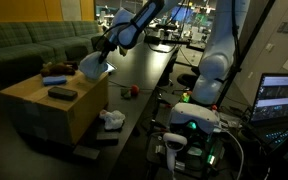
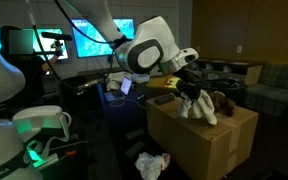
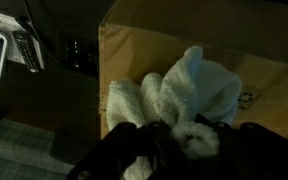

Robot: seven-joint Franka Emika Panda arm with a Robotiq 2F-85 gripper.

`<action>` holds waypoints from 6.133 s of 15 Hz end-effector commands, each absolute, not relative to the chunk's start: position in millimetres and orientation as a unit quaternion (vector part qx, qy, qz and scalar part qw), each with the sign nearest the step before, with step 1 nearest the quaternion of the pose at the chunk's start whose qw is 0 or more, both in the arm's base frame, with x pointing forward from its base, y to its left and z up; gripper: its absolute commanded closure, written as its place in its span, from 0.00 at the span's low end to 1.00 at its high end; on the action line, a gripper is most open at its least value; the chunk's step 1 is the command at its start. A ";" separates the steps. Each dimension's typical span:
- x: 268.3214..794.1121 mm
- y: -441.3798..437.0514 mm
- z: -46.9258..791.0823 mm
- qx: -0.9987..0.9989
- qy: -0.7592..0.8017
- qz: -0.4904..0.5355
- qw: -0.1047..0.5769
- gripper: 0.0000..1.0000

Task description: Switch all the objects from the box and the table

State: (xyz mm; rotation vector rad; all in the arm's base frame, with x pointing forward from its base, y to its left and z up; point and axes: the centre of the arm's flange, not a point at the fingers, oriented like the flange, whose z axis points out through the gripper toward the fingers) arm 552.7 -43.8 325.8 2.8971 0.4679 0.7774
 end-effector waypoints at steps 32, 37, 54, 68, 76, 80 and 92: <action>583.9 -2.0 330.6 0.929 0.163 0.329 0.054 0.00; 596.9 6.0 344.2 0.920 0.169 0.348 0.062 0.00; 715.4 39.9 322.6 0.908 0.330 0.251 0.063 0.00; 796.3 20.1 278.5 0.919 0.337 0.198 0.045 0.00; 827.0 -5.2 246.2 0.931 0.318 0.171 0.056 0.04; 830.9 -11.9 243.0 0.933 0.314 0.164 0.060 0.36; 818.9 -10.6 274.2 0.930 0.315 0.172 0.084 0.92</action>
